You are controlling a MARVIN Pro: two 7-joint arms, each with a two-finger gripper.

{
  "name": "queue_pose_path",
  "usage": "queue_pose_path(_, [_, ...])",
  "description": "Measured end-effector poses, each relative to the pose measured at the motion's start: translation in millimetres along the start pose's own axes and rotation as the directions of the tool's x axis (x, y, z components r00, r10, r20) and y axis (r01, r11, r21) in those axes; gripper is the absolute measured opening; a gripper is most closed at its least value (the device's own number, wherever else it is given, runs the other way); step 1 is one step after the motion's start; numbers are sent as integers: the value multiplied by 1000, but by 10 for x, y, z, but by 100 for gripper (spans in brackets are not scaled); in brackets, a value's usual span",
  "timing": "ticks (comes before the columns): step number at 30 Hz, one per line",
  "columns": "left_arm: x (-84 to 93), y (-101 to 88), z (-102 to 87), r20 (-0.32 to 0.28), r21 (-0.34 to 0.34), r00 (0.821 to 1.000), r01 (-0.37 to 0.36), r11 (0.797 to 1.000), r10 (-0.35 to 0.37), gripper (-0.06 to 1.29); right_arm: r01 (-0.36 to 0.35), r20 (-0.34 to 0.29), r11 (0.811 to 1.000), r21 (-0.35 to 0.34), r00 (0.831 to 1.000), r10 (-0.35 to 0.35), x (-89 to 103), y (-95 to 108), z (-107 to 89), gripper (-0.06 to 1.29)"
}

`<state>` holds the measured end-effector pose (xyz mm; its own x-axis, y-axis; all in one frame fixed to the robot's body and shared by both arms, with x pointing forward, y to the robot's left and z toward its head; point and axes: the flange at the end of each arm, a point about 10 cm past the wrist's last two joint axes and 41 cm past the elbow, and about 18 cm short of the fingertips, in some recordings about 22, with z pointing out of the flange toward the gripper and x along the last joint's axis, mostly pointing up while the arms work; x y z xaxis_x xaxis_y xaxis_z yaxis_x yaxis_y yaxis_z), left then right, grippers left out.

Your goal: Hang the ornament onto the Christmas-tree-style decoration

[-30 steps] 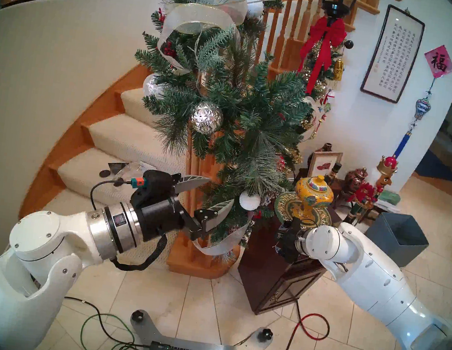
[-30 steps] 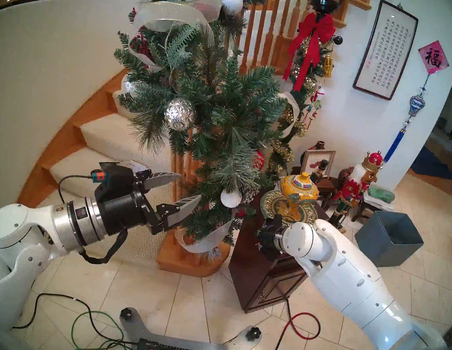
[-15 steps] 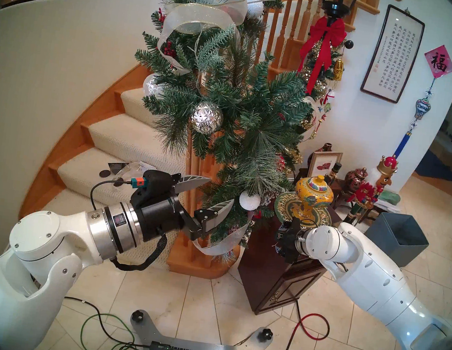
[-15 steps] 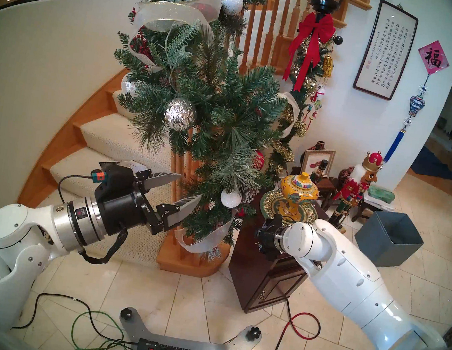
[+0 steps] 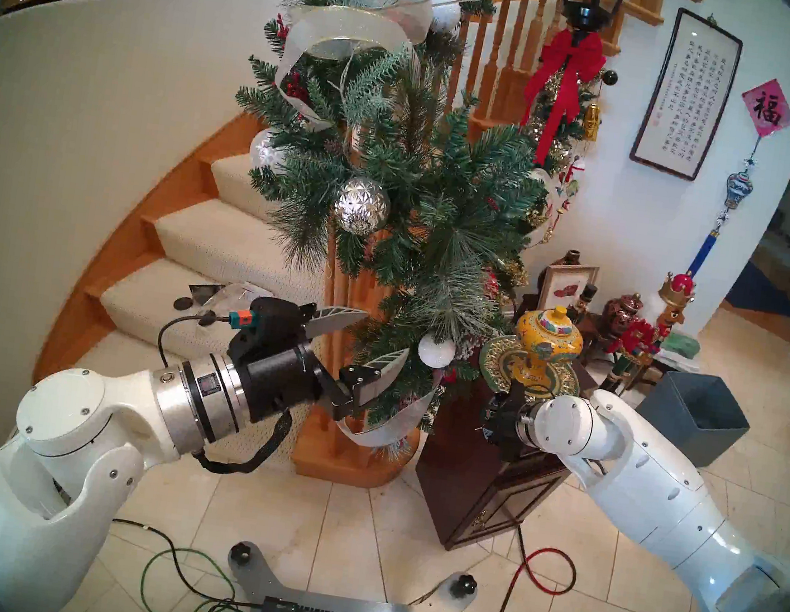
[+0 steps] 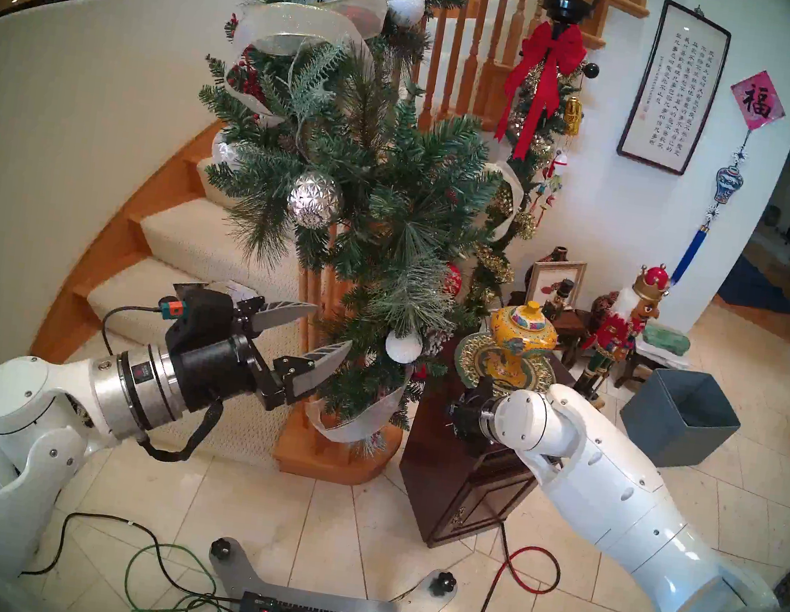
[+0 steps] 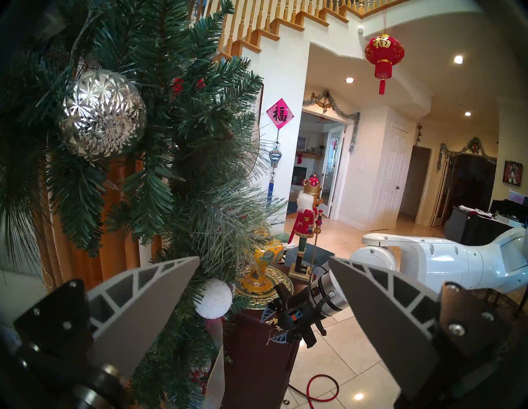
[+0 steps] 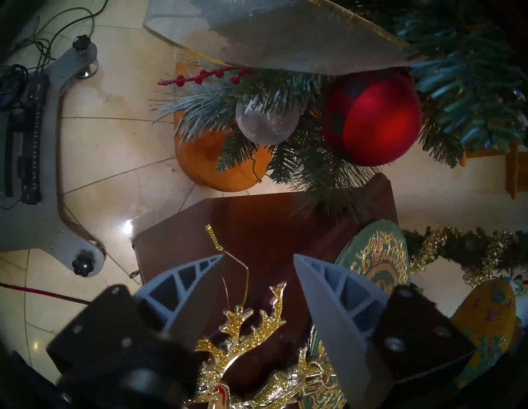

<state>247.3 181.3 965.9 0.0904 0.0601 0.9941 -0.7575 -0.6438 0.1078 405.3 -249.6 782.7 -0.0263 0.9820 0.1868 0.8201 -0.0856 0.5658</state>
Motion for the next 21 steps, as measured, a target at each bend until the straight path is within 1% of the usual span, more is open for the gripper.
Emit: queue_pose_path(21, [0, 0, 0, 0, 0, 1000, 0, 1000, 0, 123, 12, 11, 1000, 2, 1000, -12, -9, -13, 85, 67])
